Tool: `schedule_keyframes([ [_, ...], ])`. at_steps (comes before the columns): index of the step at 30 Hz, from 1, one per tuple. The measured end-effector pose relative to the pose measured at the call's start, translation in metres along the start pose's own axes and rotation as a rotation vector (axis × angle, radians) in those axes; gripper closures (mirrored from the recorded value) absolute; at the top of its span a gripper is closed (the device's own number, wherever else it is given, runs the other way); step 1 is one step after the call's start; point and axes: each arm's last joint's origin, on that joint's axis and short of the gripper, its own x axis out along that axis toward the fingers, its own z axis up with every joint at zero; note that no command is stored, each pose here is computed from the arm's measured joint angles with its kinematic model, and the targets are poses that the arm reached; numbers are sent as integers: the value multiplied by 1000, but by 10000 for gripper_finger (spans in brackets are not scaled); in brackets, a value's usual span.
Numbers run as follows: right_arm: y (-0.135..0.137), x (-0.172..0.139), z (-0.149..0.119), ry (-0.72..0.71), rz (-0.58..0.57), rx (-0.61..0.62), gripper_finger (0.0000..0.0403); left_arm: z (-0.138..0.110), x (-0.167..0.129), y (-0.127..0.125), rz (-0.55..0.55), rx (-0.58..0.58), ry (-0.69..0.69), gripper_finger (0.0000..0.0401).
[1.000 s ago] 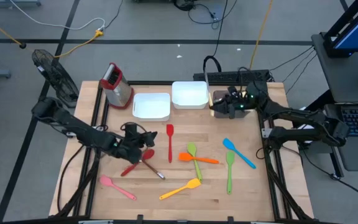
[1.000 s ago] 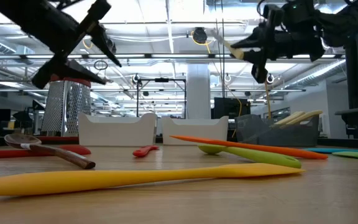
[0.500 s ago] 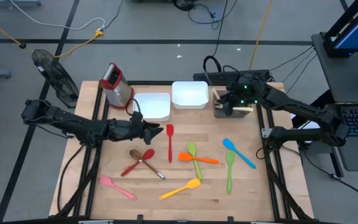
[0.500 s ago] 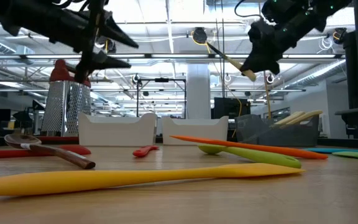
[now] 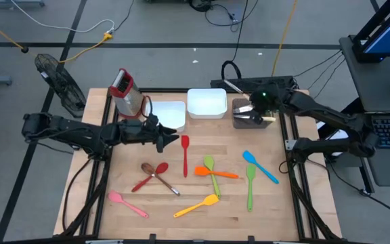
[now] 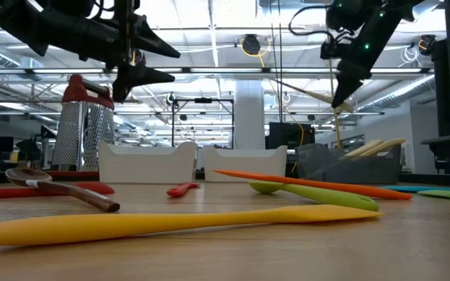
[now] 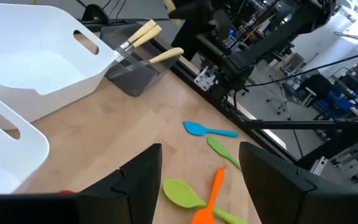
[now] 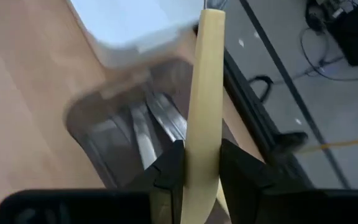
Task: Pick & Place Kitchen Items
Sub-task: Put the yellow knife into the black bin
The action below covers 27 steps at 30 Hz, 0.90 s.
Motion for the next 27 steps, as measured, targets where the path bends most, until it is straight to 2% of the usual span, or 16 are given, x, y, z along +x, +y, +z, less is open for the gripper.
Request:
schedule_keyframes([
  [5, 1, 11, -6, 141, -81, -104, 331, 5, 0, 7, 2, 15, -3, 183],
  [17, 4, 34, -11, 352, -150, -316, 331, 24, -19, 6, -48, 98, -78, 183],
  [21, 9, 36, -12, 403, -176, -420, 331, 12, -31, 17, -54, 79, -103, 183],
  [27, 12, 33, -17, 480, -221, -503, 331, -6, -54, 31, -147, 53, -235, 183],
])
